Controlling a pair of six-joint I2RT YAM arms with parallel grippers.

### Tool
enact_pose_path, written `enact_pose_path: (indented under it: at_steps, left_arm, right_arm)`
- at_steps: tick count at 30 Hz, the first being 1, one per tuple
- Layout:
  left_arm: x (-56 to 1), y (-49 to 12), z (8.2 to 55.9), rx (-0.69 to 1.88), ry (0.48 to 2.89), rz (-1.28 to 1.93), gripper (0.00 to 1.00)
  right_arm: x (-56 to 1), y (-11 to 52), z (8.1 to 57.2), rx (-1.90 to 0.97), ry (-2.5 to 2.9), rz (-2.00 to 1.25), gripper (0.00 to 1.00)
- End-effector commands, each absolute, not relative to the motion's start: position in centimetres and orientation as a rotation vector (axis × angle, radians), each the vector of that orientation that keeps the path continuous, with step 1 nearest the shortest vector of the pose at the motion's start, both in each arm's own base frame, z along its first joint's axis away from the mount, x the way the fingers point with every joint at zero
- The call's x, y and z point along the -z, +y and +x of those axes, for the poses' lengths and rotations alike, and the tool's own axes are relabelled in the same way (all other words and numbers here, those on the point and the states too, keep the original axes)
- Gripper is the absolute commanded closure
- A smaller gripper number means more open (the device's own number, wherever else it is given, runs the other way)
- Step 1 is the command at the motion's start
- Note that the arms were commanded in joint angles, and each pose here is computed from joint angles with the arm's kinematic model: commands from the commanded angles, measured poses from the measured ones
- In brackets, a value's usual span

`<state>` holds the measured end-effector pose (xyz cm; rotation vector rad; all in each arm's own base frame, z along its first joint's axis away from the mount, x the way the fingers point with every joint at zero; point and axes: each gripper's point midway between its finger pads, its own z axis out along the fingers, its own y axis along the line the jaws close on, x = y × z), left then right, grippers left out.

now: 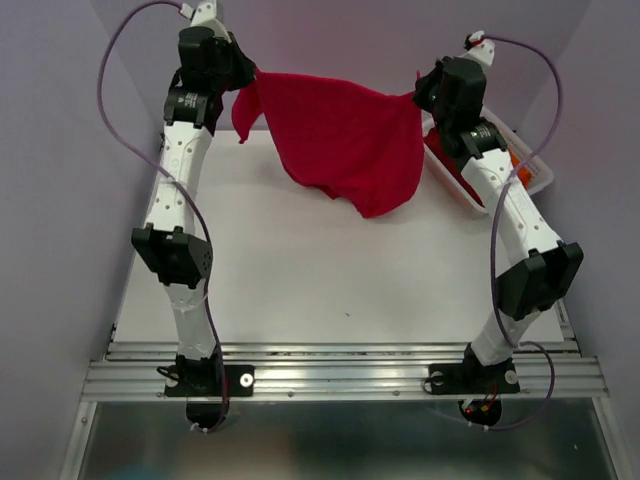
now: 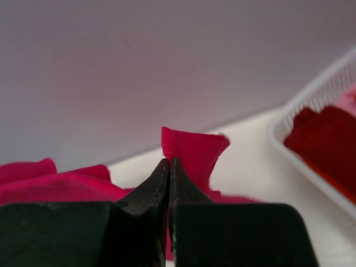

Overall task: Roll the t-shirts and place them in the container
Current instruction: Flatten out the T-shirt at the center of the board.

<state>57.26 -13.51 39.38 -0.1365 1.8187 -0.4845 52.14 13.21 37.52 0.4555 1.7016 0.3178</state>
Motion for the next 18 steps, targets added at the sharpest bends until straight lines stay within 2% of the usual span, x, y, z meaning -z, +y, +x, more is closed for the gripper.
enact_pose_path:
  at_steps: [1,2,4,5,6,8,9,11,13,14,15,16,17,18]
  left_arm:
    - [-51.9,-11.4,52.7,0.571,1.504,-0.045,1.0]
    - [-54.5,-10.7,50.7,0.571,1.436,-0.032,1.0]
    - [-51.9,-10.5,50.5,0.572,1.489,-0.038,1.0]
    - [-53.2,-10.2,48.7,0.567,1.451,-0.032,1.0]
    - [-49.2,-10.3,49.1,0.561,1.535,-0.048,1.0]
    - [-46.8,-10.0,48.3,0.556,1.559,-0.059,1.0]
    - [-46.6,-10.0,46.5,0.564,1.556,-0.059,1.0]
    - [-36.6,-9.8,44.9,0.565,1.747,-0.113,1.0]
    - [-31.8,-9.5,43.0,0.559,1.834,-0.165,1.0]
    - [-30.9,-9.4,41.5,0.566,1.838,-0.17,0.94]
    - [-24.9,-9.4,39.7,0.565,1.959,-0.199,0.8]
    - [-22.3,-9.5,38.6,0.571,2.014,-0.208,0.6]
    - [-20.0,-9.5,37.2,0.576,2.081,-0.229,0.3]
    - [-17.8,-9.5,36.2,0.579,2.143,-0.256,0.24]
  right_arm:
    - [-52.0,13.2,49.7,-0.428,1.351,0.334,0.99]
    - [-51.7,13.1,48.6,-0.44,1.352,0.32,0.99]
    - [-50.9,12.9,47.4,-0.459,1.334,0.316,0.99]
    - [-48.5,12.7,46.0,-0.469,1.363,0.314,0.99]
    - [-47.3,12.6,45.3,-0.472,1.374,0.313,0.99]
    - [-44.4,12.6,43.9,-0.495,1.409,0.312,0.99]
    - [-41.0,12.3,42.5,-0.502,1.466,0.322,0.99]
    - [-35.6,12.2,40.2,-0.527,1.561,0.343,0.99]
    - [-31.4,12.1,38.4,-0.544,1.64,0.364,0.99]
    - [-29.3,12.3,37.4,-0.562,1.682,0.362,0.98]
    - [-25.5,11.8,35.5,-0.564,1.75,0.402,0.94]
    - [-23.9,11.5,34.6,-0.563,1.781,0.422,0.86]
    - [-22.3,11.4,33.7,-0.571,1.81,0.453,0.74]
    - [-21.1,11.1,32.9,-0.565,1.833,0.468,0.63]
